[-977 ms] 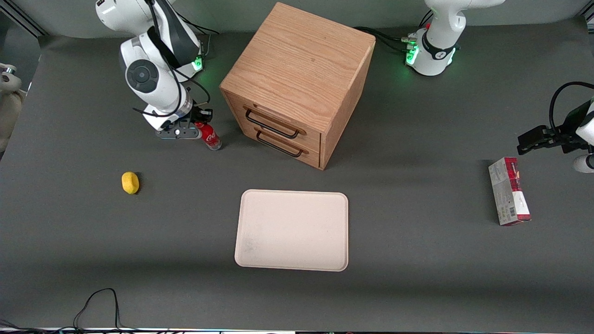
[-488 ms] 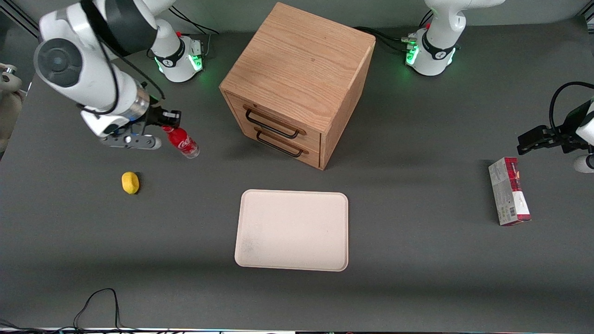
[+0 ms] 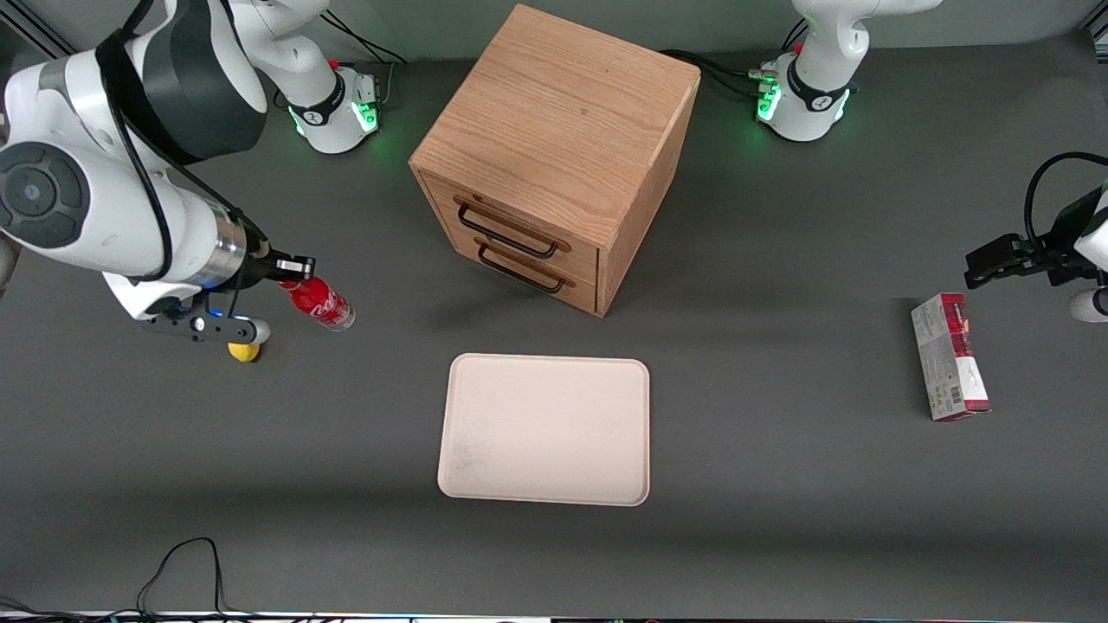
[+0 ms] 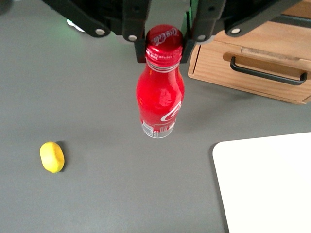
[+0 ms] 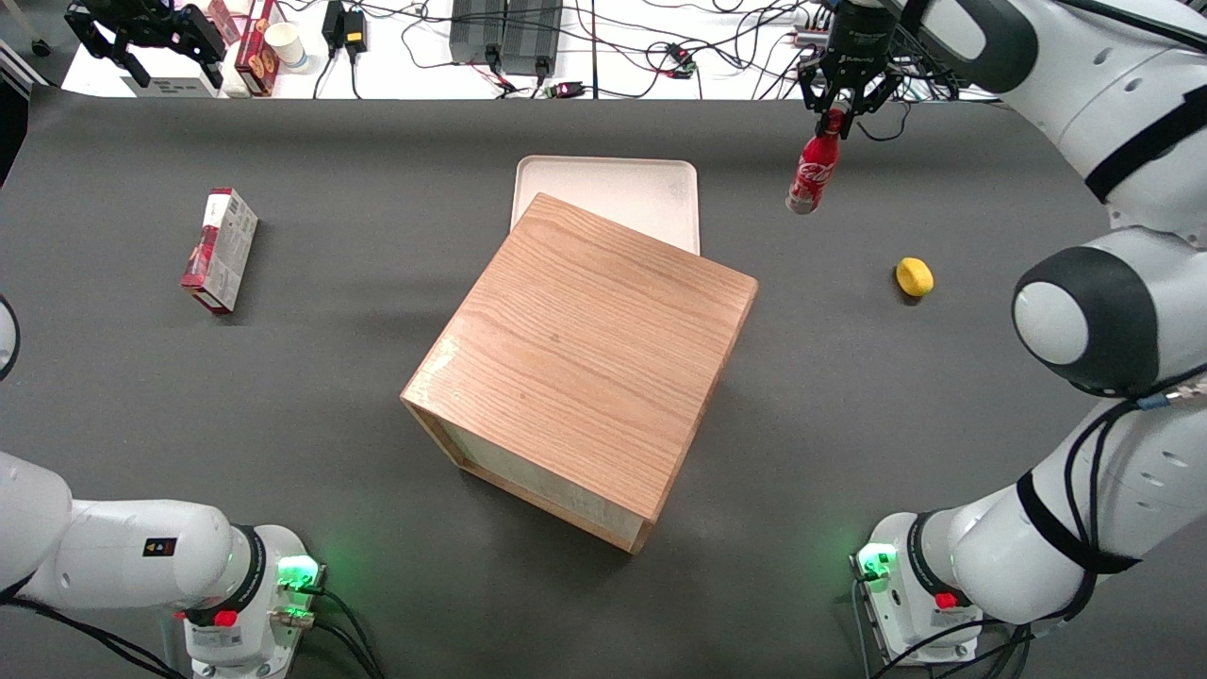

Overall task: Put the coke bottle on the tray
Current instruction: 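Lift the bottle and carry it with the right gripper toward the white tray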

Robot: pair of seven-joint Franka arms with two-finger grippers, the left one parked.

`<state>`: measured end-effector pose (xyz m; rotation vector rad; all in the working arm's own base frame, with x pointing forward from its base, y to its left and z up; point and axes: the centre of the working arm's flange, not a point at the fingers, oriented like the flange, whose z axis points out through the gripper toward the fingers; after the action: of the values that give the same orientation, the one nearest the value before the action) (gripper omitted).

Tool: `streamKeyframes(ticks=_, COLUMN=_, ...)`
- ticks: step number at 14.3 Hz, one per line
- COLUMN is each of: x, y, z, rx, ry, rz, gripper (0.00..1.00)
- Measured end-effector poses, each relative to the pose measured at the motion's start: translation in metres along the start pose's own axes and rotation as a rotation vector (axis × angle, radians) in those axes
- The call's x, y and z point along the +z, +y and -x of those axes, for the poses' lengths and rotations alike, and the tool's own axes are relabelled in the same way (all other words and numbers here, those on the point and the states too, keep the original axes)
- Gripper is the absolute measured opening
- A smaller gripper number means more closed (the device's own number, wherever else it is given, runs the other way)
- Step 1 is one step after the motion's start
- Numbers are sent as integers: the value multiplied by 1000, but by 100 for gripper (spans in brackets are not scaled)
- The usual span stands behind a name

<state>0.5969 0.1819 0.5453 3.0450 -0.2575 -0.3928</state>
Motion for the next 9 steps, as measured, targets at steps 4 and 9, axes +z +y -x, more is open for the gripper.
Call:
streamKeyframes(ticks=4, x=-6, y=-18, z=-23, rx=-5, ry=35, rz=-26, gripper=31)
streamKeyframes(ticks=9, x=42, y=-85, z=-90, rx=-6, ry=104, rz=-90, gripper=31)
